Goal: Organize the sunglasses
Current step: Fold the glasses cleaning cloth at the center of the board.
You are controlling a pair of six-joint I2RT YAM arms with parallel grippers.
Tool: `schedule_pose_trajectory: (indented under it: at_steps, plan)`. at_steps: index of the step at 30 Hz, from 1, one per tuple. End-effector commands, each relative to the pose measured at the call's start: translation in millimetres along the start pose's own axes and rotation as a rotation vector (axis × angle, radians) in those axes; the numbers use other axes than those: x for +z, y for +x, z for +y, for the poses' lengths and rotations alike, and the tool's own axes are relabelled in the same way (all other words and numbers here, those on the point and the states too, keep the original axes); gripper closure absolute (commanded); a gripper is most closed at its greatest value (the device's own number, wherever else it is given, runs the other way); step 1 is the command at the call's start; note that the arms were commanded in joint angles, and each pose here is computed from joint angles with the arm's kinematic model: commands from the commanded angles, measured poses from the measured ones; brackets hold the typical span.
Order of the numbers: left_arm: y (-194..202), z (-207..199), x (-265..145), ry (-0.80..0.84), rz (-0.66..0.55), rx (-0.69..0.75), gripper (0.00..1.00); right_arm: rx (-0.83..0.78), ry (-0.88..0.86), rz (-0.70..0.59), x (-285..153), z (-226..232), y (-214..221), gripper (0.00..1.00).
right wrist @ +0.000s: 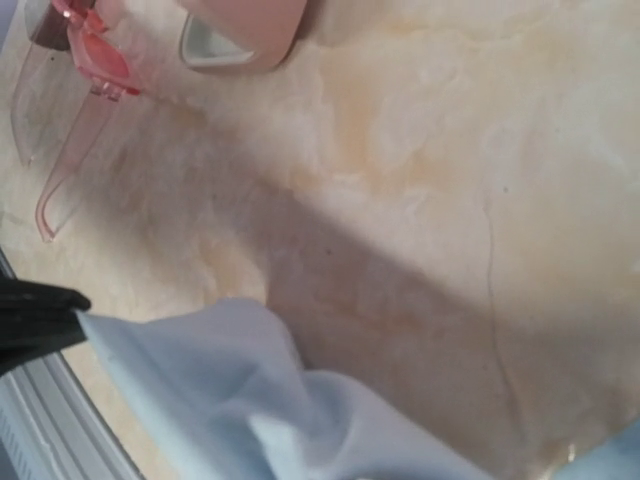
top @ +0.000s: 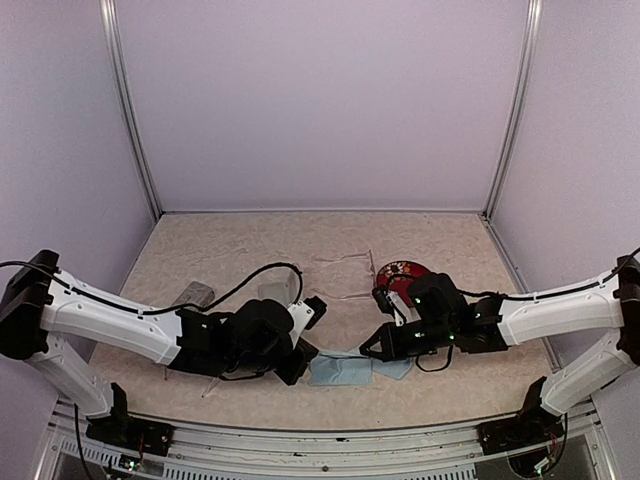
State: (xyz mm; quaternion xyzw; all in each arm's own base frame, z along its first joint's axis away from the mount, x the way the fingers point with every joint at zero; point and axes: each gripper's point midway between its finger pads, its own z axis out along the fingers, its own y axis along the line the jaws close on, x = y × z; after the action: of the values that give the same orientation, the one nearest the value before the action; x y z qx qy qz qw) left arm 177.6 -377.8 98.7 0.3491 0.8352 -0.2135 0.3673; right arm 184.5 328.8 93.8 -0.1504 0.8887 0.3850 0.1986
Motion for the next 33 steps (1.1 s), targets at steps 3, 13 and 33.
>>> schedule_pose_trajectory:
  at_steps: [3,13,33]
  plan:
    - [-4,10,11,-0.010,-0.004,0.010,1.00,0.000,-0.012,-0.015,5,-2,-15,1.00]
    - [0,15,23,-0.022,0.013,0.023,1.00,0.010,0.005,-0.001,12,-14,-16,1.00]
    - [27,3,38,0.020,0.077,0.089,1.00,0.047,0.040,0.062,29,-38,7,1.00]
